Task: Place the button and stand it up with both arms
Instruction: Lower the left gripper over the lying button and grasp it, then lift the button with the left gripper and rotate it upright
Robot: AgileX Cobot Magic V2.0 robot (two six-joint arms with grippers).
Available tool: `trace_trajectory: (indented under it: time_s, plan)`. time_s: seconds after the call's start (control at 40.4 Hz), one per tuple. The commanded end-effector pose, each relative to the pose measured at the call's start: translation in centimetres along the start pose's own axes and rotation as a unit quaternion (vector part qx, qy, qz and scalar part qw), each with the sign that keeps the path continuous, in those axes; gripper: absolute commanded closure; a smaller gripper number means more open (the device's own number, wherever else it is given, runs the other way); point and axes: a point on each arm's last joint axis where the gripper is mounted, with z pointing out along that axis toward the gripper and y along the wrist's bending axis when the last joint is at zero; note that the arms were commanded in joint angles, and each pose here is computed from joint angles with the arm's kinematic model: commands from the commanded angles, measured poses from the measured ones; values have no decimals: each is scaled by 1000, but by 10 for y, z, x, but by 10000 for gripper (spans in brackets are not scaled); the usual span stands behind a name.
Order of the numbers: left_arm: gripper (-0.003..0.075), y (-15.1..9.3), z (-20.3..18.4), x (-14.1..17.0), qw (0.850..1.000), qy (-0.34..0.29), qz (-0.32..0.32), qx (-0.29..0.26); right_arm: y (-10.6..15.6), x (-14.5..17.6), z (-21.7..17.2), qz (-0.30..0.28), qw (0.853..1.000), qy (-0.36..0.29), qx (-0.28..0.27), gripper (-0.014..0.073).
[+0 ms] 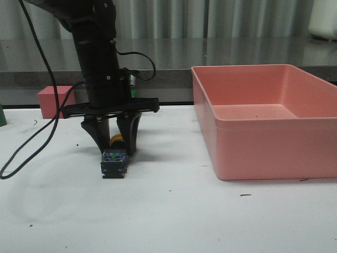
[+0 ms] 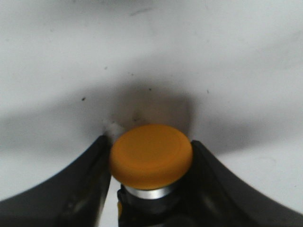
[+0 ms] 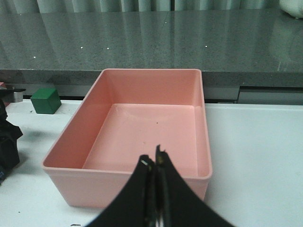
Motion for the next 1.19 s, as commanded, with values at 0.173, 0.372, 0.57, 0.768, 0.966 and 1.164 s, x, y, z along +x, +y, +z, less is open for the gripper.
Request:
trace_trajectory:
  time_s: [0.173, 0.372, 0.57, 0.768, 0.966, 1.164]
  plan:
    - [572, -10, -40, 6, 1000, -24, 12, 14, 1, -16, -2, -10, 999, -51, 1, 656]
    - [573, -13, -81, 14, 994, -98, 47, -7, 1, -16, -2, -10, 999, -51, 1, 656]
    - [573, -10, -117, 33, 958, -279, 56, 20, 1, -16, -2, -10, 999, -51, 1, 656]
    - [573, 7, -116, 70, 889, -449, 90, 21, 1, -16, -2, -10, 999, -51, 1, 656]
    - [573, 20, -87, 98, 817, -563, 119, 42, 1, -16, -2, -10, 999, -51, 1, 656]
    - [573, 29, -57, 123, 759, -634, 127, 70, 1, -16, -2, -10, 999, -51, 1, 656]
